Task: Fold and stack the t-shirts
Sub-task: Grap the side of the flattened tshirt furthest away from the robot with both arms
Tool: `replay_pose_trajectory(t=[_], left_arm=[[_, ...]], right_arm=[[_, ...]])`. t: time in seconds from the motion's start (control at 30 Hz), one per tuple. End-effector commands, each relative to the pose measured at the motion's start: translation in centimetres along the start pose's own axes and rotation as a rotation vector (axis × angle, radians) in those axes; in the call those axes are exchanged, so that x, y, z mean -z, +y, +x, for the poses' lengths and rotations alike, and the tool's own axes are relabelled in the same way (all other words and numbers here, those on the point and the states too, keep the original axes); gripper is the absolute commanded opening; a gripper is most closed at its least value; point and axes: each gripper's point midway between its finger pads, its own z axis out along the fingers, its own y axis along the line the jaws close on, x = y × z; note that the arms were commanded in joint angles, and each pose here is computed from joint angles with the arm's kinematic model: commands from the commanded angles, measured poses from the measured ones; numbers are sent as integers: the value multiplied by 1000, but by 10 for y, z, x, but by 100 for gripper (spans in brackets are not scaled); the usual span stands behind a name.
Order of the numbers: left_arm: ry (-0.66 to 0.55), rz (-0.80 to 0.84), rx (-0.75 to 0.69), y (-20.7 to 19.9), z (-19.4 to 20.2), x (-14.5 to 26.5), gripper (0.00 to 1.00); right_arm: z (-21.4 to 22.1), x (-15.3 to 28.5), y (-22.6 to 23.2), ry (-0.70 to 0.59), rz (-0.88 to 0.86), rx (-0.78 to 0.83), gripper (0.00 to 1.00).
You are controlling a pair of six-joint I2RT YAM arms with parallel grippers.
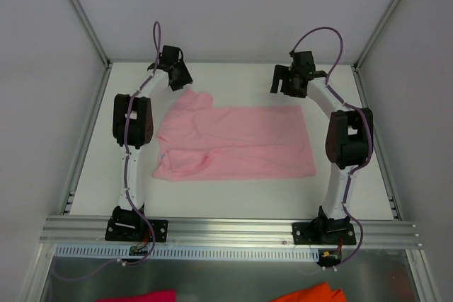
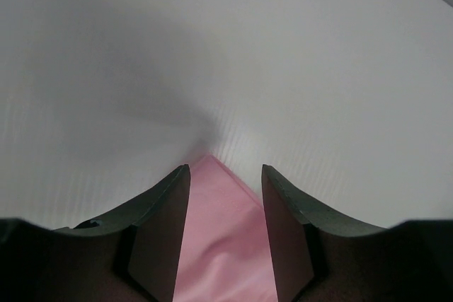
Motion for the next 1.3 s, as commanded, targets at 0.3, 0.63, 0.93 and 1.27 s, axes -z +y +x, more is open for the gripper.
replay_pose_trajectory(t=[0.3, 0.63, 0.93, 1.27], left_arm=[[65, -88, 61, 30, 10, -16, 43], [108, 15, 63, 15, 24, -16, 42], [109, 61, 18, 0, 26, -8, 46], [119, 52, 5, 2, 31, -10, 11]], right_arm=[[-15, 7, -2, -27, 5, 19, 87], [-13, 2, -1, -22, -2, 5, 86], [-9, -6, -12, -6, 63, -7, 85], [-11, -6, -38, -7, 230, -70, 85]])
